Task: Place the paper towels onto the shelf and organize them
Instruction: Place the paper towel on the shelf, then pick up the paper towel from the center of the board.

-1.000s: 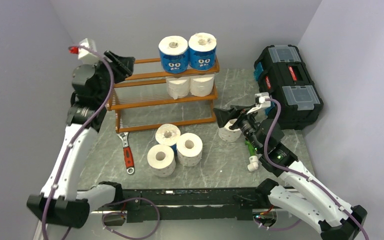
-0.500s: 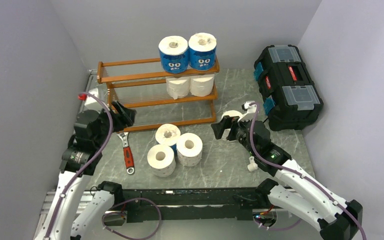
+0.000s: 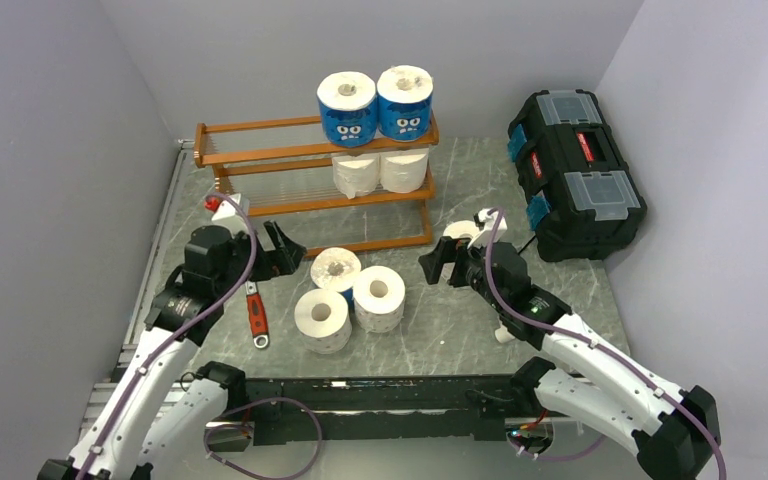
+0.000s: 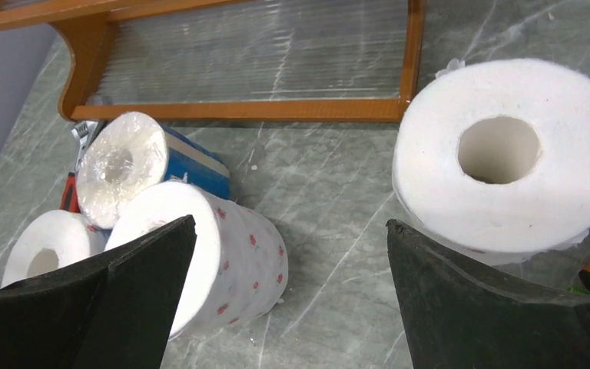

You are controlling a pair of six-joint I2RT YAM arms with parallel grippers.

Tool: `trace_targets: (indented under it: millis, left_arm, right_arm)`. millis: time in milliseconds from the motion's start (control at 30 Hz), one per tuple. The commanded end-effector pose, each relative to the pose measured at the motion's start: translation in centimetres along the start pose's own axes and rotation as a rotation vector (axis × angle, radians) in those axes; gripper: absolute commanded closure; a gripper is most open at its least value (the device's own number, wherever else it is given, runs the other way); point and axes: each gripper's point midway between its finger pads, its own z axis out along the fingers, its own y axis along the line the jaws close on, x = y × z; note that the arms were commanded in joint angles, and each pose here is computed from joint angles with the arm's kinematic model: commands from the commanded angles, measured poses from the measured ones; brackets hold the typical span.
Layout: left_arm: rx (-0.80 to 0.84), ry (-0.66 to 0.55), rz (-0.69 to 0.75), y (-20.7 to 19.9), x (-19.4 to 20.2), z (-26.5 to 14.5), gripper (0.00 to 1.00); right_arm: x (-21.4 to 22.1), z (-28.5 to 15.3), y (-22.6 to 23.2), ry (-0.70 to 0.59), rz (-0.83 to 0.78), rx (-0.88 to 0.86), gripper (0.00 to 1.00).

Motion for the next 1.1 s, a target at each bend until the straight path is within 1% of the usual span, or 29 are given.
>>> trace_targets:
  millis: [0, 300, 400, 633, 767, 867, 933, 1067]
  left_arm:
    - [0.017, 0.010, 0.015, -1.4, -0.3, 1.2, 0.01]
    - [-0.029, 0.149, 0.117, -2.5, 1.7, 3.4, 0.01]
    - [-0.059, 0.157, 0.138, -2.2, 1.8, 4.2, 0.01]
    - [-0.087, 0.207, 0.211, -2.0, 2.0, 5.5, 0.06]
    - [-0.098, 0.223, 0.240, -1.9, 2.2, 6.0, 0.07]
    - [-0.091, 0.260, 0.249, -2.0, 3.0, 6.6, 0.08]
    - [-0.072, 0.292, 0.260, -2.4, 3.6, 7.2, 0.11]
    - [-0.101, 0.340, 0.286, -2.4, 4.4, 8.2, 0.15]
  right_arm:
    - [-0.7, -0.1, 0.1, -0.041, 0.033, 0.005, 0.04]
    - [-0.6, 0.1, -0.5, -0.039, 0.018, 0.032, 0.03]
    - [-0.6, 0.2, -0.4, -0.038, 0.012, 0.029, 0.04]
    - [-0.9, -0.3, -0.7, -0.054, -0.004, 0.035, 0.03]
    - [-0.9, -0.4, -0.8, -0.057, -0.009, 0.039, 0.03]
    - [-0.7, -0.4, -0.9, -0.053, -0.006, 0.041, 0.03]
    - [-0.5, -0.3, -0.9, -0.052, -0.002, 0.036, 0.03]
    - [-0.4, -0.4, -0.9, -0.049, 0.002, 0.036, 0.03]
